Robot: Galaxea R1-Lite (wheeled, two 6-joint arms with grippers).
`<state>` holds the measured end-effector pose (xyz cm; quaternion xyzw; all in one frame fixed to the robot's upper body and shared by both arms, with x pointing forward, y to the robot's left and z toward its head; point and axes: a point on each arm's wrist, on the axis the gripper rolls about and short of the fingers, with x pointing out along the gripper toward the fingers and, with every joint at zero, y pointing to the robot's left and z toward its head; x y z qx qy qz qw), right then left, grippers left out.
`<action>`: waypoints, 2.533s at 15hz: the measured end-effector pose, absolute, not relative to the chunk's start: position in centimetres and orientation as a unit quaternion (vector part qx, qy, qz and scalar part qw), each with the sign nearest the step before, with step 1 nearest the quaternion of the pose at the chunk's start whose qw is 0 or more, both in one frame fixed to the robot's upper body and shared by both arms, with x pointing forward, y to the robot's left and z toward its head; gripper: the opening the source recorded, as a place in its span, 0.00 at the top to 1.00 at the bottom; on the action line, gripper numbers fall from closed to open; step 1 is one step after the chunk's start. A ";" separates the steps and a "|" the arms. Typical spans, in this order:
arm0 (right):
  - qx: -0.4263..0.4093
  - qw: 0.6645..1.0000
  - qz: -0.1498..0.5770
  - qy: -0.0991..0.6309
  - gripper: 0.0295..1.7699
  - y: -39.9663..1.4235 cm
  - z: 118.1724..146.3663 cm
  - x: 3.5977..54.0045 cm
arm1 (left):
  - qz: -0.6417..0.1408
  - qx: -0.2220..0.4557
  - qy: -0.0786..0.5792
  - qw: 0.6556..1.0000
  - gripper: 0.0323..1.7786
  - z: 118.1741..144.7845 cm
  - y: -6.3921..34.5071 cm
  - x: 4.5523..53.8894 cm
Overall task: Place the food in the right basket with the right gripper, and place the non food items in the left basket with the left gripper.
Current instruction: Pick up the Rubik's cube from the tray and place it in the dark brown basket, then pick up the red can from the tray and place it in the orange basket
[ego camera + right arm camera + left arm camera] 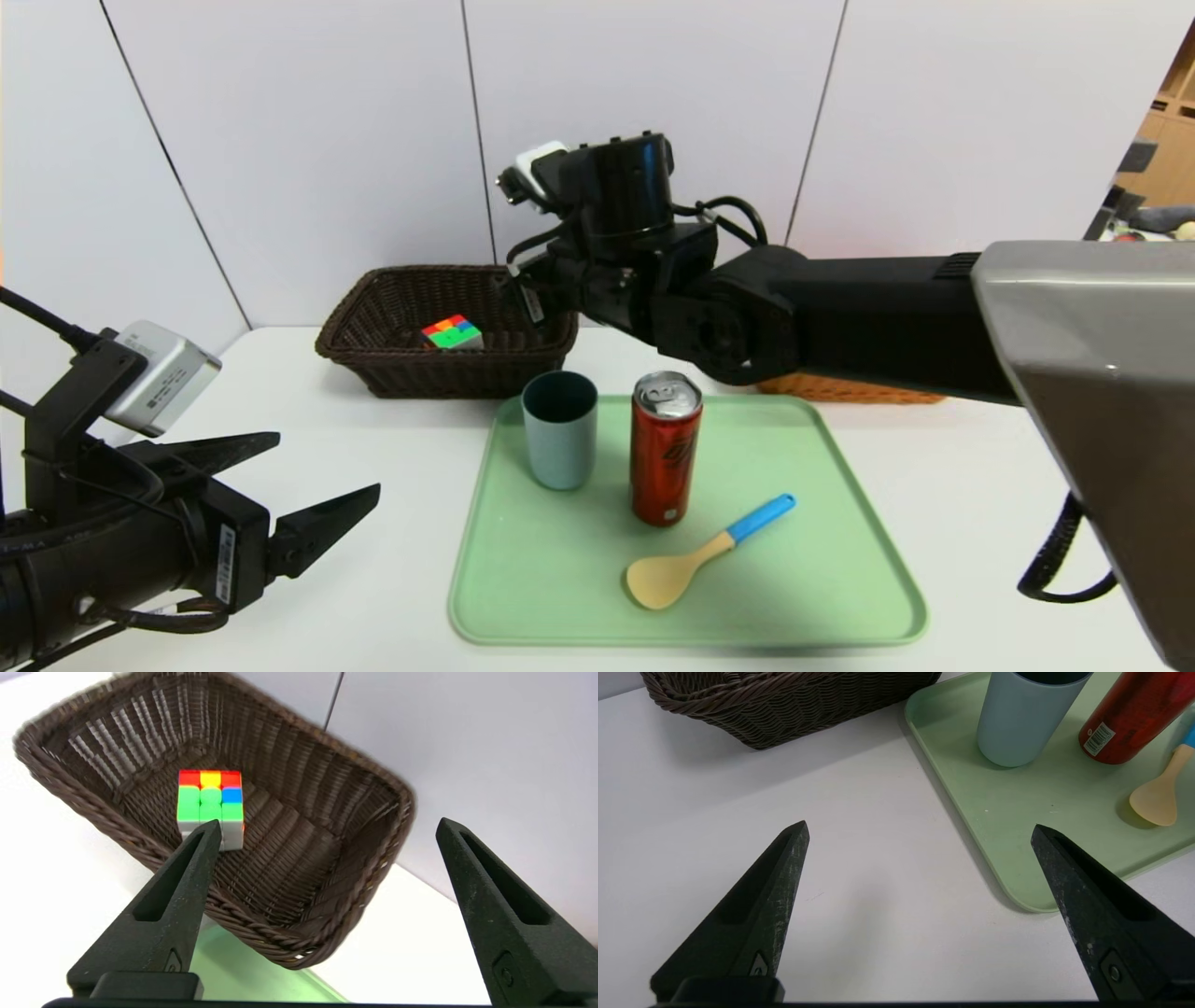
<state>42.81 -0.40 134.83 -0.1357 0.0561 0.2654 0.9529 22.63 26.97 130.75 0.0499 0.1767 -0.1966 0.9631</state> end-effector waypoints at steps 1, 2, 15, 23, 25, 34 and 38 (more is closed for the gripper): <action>-0.135 0.953 0.265 0.055 0.09 -0.9 135.6 42.3 | -0.197 0.050 0.177 0.963 0.05 130.8 27.0 22.6; -0.137 0.953 0.265 0.056 0.09 -1.5 136.2 41.7 | -0.197 0.050 0.177 0.963 0.05 130.7 27.0 22.6; -0.186 0.937 0.294 0.025 0.04 -15.6 141.9 26.9 | -0.196 0.049 0.174 0.964 0.05 130.8 27.0 22.6; -0.158 0.945 0.285 0.006 0.04 -22.4 137.0 20.7 | -0.196 0.050 0.175 0.964 0.05 130.8 27.0 22.6; -0.146 0.948 0.282 -0.002 0.04 -22.9 135.4 20.3 | -0.196 0.051 0.178 0.963 0.05 130.6 27.0 22.6; -0.107 0.946 0.304 0.042 0.04 -22.4 130.0 19.9 | -0.194 0.058 0.183 0.962 0.05 130.2 27.1 22.4; -0.103 0.943 0.313 0.036 0.04 -21.2 128.6 20.5 | -0.193 0.057 0.184 0.962 0.05 130.1 27.2 22.4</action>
